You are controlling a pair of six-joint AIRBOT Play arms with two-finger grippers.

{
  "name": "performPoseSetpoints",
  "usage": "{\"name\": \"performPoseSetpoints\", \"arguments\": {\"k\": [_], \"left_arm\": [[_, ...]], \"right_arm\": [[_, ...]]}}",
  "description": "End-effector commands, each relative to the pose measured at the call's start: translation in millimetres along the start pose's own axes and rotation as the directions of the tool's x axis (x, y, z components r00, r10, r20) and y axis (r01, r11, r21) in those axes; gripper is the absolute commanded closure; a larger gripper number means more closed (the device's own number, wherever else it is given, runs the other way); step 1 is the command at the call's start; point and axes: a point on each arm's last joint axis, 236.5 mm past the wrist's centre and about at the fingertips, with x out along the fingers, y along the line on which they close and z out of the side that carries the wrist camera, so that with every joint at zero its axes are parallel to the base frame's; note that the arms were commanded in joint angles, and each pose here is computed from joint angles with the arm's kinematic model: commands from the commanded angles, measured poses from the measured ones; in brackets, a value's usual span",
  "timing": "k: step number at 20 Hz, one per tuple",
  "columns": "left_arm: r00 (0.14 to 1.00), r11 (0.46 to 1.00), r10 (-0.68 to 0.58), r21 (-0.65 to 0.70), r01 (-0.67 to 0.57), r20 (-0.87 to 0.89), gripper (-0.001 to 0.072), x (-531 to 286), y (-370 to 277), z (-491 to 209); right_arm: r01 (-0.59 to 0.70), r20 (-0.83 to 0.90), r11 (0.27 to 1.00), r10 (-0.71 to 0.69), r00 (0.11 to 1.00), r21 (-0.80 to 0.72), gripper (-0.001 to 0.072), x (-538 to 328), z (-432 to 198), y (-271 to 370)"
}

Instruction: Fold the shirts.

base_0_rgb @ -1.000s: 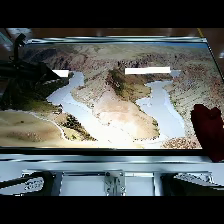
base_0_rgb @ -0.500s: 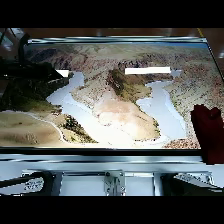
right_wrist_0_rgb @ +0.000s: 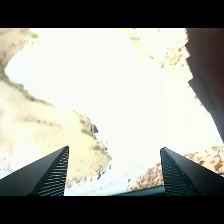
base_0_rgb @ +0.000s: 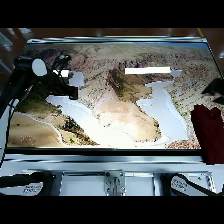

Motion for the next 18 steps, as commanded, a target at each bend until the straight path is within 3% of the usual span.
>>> {"name": "performPoseSetpoints", "arguments": {"k": [1, 7, 18], "left_arm": [[0.997, 0.999, 0.051, -0.008, -0.051, -0.066, 0.0035, 3.8, 1.1, -11.1], [0.998, 0.998, 0.056, -0.041, -0.056, -0.004, 0.0039, -0.7, 9.0, 4.7], [0.998, 0.998, 0.056, -0.040, -0.056, -0.005, 0.0039, 1.9, 9.1, 5.5]], "right_arm": [[0.015, -0.171, 0.987, -0.043, 0.984, -0.162, 0.0020, 48.1, -44.1, 59.0], [-0.016, -0.186, 0.974, -0.027, 0.982, -0.227, 0.0021, 61.0, -58.5, 99.4], [-0.038, -0.192, 0.973, -0.006, 0.981, -0.226, 0.0021, 61.0, -60.5, 105.7]]}}
